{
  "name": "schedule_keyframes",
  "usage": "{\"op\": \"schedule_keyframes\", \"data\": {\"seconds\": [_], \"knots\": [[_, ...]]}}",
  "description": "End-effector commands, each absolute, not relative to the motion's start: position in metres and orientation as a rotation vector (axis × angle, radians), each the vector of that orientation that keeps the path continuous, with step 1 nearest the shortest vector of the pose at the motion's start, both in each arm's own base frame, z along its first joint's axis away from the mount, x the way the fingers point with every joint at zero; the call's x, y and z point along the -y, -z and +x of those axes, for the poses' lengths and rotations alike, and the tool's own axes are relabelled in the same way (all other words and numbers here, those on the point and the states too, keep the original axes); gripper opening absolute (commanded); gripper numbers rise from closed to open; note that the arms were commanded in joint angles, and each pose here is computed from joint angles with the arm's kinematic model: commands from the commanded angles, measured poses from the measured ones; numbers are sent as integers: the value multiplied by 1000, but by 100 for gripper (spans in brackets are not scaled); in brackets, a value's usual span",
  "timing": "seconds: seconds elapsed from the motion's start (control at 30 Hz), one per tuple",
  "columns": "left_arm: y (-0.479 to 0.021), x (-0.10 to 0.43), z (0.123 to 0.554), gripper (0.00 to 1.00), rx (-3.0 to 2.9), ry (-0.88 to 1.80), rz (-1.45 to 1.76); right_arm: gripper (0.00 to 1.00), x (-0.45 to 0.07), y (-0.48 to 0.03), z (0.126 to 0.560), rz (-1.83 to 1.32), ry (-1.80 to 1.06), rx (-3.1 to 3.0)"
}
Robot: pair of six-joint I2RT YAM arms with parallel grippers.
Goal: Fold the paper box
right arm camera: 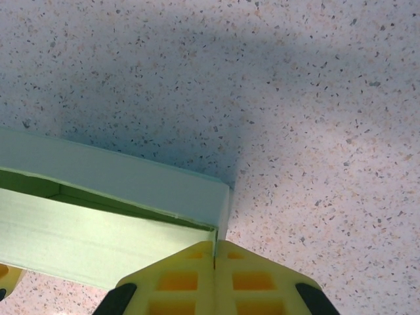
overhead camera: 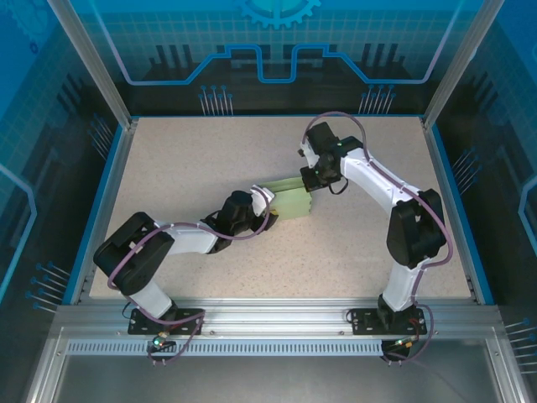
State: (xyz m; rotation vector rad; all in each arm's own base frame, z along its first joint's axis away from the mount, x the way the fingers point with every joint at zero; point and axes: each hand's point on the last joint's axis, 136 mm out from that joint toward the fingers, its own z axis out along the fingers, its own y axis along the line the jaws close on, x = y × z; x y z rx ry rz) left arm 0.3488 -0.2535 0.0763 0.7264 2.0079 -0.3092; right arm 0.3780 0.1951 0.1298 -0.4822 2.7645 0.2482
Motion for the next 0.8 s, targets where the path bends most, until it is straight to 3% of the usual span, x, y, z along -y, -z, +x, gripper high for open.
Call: {"op": "schedule_keyframes", "data": {"seconds": [0.0, 0.77], "knots": [[-84, 266, 353, 60, -1992, 341, 697, 0, -217, -121, 350, -510, -409, -2824], [-79, 252, 360, 60, -2036, 258, 615, 0, -213, -110, 335, -459, -392, -2768]]}}
